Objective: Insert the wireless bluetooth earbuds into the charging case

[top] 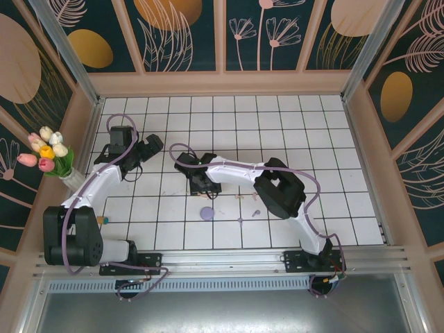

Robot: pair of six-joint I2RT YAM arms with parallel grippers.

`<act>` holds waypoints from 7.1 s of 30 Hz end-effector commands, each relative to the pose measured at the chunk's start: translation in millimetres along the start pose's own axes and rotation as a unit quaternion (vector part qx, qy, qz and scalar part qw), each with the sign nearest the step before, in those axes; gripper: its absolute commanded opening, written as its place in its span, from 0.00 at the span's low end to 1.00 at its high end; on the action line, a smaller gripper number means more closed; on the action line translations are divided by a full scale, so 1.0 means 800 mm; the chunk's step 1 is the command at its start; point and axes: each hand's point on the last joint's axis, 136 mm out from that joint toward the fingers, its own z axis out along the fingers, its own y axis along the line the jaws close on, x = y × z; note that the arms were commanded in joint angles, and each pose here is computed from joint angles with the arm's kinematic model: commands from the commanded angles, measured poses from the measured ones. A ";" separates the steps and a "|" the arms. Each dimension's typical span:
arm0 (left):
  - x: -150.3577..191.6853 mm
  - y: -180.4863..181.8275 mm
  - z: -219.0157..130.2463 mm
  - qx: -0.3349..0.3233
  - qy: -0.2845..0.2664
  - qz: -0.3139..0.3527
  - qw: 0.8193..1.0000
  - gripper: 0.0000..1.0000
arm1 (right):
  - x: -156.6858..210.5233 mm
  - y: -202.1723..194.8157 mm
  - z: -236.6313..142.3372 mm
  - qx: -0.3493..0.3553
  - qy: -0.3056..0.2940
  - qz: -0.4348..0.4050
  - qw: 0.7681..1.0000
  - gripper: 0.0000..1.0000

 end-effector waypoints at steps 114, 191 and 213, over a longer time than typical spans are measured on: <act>0.162 -0.223 0.090 0.371 -0.007 0.072 0.926 0.63 | -0.206 -0.067 -0.088 -0.337 -0.045 0.398 0.852 0.46; 0.197 -0.275 0.069 0.427 0.107 0.191 0.877 0.08 | -0.182 -0.237 -0.178 -0.367 -0.267 0.202 0.868 0.70; 0.194 -0.321 0.020 0.482 0.163 0.230 0.829 0.05 | -0.127 -0.188 -0.173 -0.446 -0.267 0.035 0.853 0.66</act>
